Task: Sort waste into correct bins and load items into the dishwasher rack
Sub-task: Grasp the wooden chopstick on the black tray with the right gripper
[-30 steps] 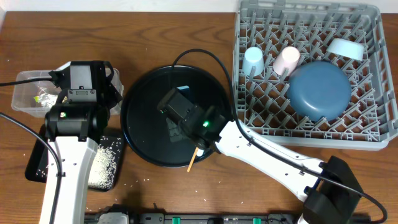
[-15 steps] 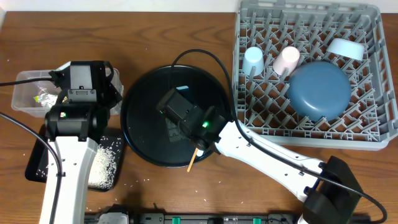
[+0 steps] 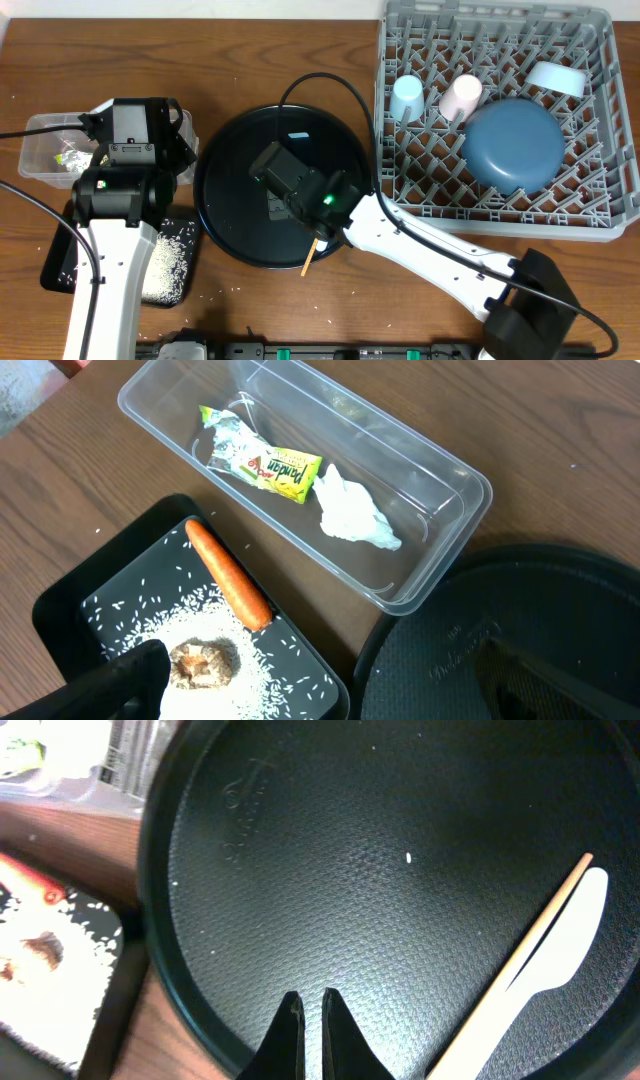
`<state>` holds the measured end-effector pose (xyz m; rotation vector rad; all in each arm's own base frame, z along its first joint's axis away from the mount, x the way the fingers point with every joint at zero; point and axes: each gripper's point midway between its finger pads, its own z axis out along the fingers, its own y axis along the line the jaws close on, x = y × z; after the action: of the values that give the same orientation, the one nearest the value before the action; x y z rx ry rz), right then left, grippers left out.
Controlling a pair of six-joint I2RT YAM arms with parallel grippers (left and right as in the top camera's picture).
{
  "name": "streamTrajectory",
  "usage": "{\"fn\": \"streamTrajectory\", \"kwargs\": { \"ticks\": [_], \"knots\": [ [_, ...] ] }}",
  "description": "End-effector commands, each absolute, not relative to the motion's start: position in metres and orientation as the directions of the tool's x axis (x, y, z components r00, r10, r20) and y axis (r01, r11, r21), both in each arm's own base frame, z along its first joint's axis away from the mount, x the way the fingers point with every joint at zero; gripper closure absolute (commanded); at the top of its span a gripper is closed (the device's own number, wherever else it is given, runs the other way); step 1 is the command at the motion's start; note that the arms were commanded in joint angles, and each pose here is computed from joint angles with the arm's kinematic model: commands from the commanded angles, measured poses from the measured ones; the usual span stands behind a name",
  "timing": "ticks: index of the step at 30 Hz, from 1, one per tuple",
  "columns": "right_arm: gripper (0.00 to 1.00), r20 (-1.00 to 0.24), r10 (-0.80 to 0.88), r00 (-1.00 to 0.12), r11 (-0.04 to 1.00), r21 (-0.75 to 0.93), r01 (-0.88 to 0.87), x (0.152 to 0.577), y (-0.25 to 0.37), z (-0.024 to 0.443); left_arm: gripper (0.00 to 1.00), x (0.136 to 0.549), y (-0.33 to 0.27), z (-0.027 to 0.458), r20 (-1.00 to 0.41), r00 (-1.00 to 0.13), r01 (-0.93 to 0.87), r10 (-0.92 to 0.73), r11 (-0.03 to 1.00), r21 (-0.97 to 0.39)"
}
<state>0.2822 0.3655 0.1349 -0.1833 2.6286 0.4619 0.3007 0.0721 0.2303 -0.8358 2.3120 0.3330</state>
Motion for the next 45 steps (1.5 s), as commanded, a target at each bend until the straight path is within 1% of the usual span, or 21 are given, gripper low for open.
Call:
{"fn": "streamTrajectory", "kwargs": {
  "ticks": [1, 7, 15, 21, 23, 26, 31, 35, 38, 41, 45],
  "knots": [
    [0.99, -0.468, -0.035, -0.883, 0.942, 0.279, -0.186, 0.286, 0.37, 0.127, 0.02, 0.3, 0.074, 0.23, -0.654, -0.574, -0.659, -0.493, 0.752, 0.012],
    [0.99, -0.473, -0.031, -0.88, 0.939, 0.287, -0.187, 0.287, 0.372, 0.128, 0.02, 0.3, 0.074, 0.231, -0.654, -0.574, -0.659, -0.493, 0.752, 0.012],
    [0.99, -0.459, -0.043, -0.887, 0.948, 0.261, -0.181, 0.288, 0.372, 0.113, 0.02, 0.3, 0.074, 0.23, -0.654, -0.574, -0.659, -0.493, 0.752, 0.012],
    [0.99, -0.452, -0.047, -0.891, 0.947, 0.265, -0.184, 0.286, 0.373, 0.112, 0.02, 0.3, 0.074, 0.231, -0.654, -0.574, -0.659, -0.493, 0.752, 0.012],
    [0.99, -0.432, -0.062, -0.9, 0.944, 0.268, -0.193, 0.282, 0.373, 0.11, 0.02, 0.3, 0.074, 0.231, -0.654, -0.574, -0.659, -0.493, 0.752, 0.012],
    [0.99, -0.423, -0.123, -0.898, 0.929, 0.269, -0.254, 0.276, 0.375, 0.113, 0.02, 0.3, 0.074, 0.231, -0.654, -0.574, -0.659, -0.493, 0.752, 0.012],
    [0.99, -0.434, -0.109, -0.894, 0.921, 0.295, -0.255, 0.275, 0.368, 0.136, 0.02, 0.3, 0.074, 0.231, -0.654, -0.574, -0.659, -0.493, 0.752, 0.012],
    [0.99, -0.462, -0.077, -0.884, 0.896, 0.356, -0.265, 0.278, 0.366, 0.171, 0.02, 0.3, 0.074, 0.23, -0.654, -0.574, -0.659, -0.493, 0.752, 0.012],
    [0.99, -0.476, -0.061, -0.877, 0.885, 0.381, -0.268, 0.28, 0.367, 0.185, 0.02, 0.3, 0.074, 0.231, -0.654, -0.574, -0.659, -0.493, 0.752, 0.012],
    [0.99, -0.469, -0.071, -0.881, 0.888, 0.373, -0.27, 0.277, 0.368, 0.181, 0.02, 0.3, 0.074, 0.231, -0.654, -0.574, -0.659, -0.493, 0.752, 0.012],
    [0.99, -0.406, -0.084, -0.91, 0.912, 0.336, -0.234, 0.268, 0.367, 0.155, 0.02, 0.3, 0.074, 0.231, -0.654, -0.574, -0.659, -0.493, 0.752, 0.012]
  ]
}}
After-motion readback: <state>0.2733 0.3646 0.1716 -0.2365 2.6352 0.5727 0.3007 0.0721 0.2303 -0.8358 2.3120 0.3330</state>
